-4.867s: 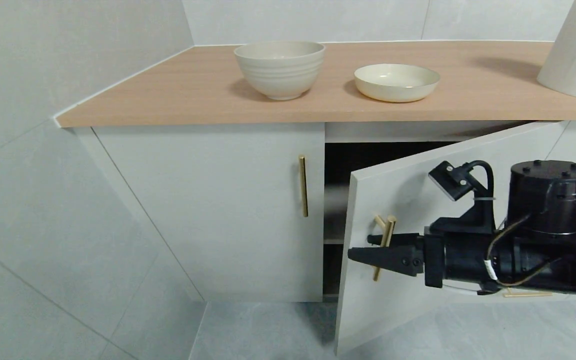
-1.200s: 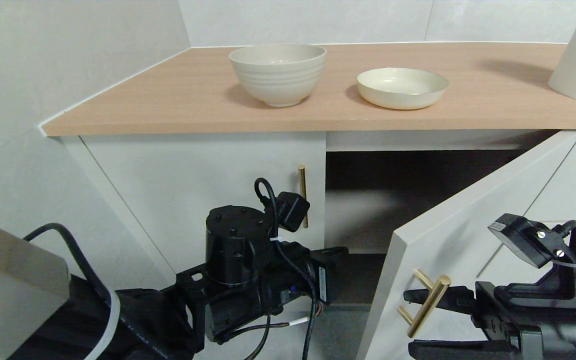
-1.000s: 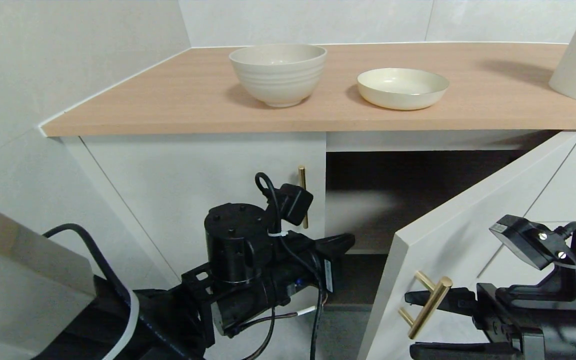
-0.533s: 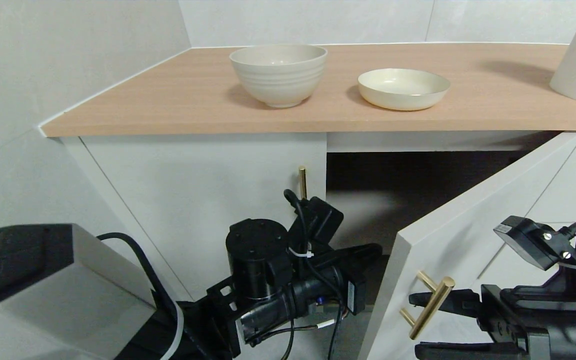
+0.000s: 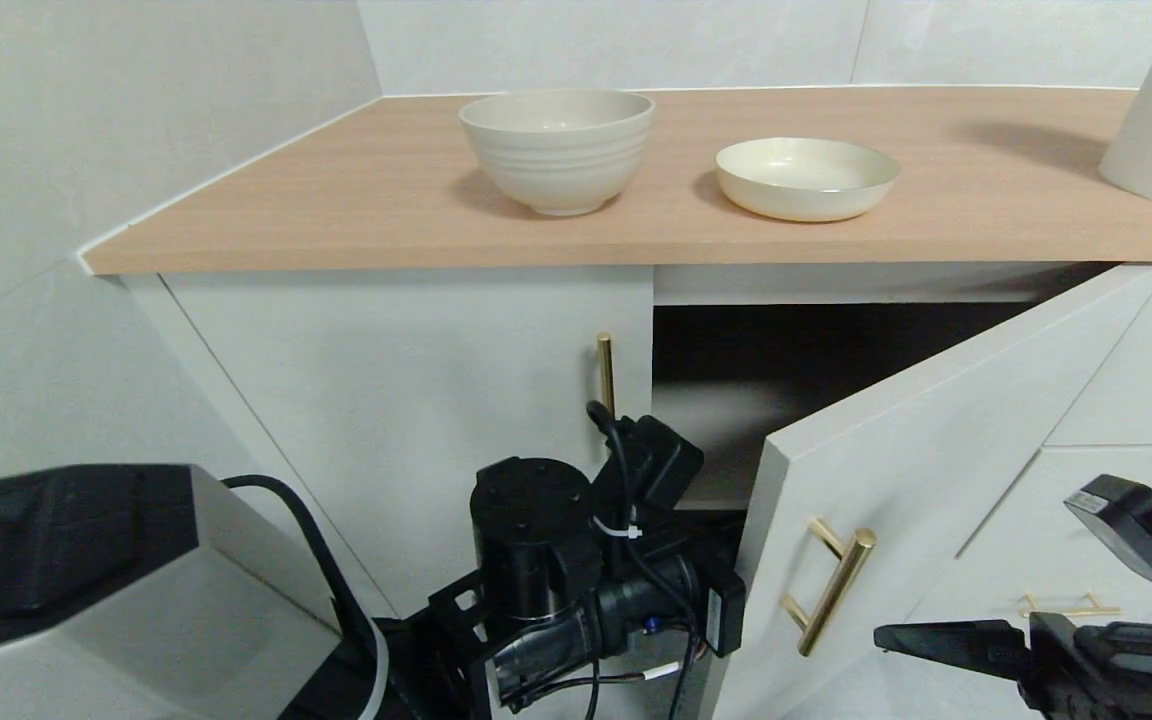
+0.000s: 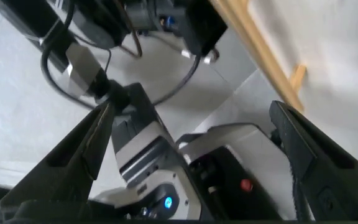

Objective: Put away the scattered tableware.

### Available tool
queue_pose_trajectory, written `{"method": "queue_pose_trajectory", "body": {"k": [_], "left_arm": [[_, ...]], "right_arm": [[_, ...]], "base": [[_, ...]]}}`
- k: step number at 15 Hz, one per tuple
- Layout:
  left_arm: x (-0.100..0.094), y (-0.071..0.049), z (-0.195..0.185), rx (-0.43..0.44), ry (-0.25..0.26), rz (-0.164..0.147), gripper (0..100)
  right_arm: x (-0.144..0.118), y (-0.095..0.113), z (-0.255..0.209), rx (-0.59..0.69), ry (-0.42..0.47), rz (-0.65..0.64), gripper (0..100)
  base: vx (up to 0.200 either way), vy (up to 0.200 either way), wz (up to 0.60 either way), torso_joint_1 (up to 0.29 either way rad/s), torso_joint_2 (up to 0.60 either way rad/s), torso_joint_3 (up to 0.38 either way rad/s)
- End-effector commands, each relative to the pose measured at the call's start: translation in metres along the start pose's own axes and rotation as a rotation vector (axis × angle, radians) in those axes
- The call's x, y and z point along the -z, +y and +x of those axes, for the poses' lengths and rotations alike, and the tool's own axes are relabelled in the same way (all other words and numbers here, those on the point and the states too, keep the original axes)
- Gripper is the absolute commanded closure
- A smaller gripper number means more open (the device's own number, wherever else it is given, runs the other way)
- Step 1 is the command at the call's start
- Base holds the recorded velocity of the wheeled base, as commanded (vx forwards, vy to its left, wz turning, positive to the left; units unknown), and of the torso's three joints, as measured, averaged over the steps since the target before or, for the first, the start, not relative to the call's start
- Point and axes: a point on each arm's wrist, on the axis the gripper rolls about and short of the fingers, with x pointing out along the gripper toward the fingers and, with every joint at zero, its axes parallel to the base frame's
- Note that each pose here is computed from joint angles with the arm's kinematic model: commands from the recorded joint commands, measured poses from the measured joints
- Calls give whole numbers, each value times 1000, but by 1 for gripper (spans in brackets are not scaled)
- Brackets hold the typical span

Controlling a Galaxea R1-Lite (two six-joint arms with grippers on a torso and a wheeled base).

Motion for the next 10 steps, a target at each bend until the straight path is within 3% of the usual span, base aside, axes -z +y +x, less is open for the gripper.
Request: {"method": "queue_pose_trajectory", "body": {"k": [1, 8, 10], "left_arm": [[3, -3, 2, 10, 9, -1, 100], [10, -5, 4, 14, 28, -4, 100], [11, -4, 4, 14, 29, -5, 100]], "right_arm": [[11, 7, -14, -4, -16, -12, 0], [9, 11, -18, -7, -40, -29, 0], [9, 11, -18, -6, -39, -28, 0]], "base": [[0, 0, 0, 0, 0, 0], [0, 0, 0, 0, 0, 0], [-200, 0, 0, 10, 2, 2]]}}
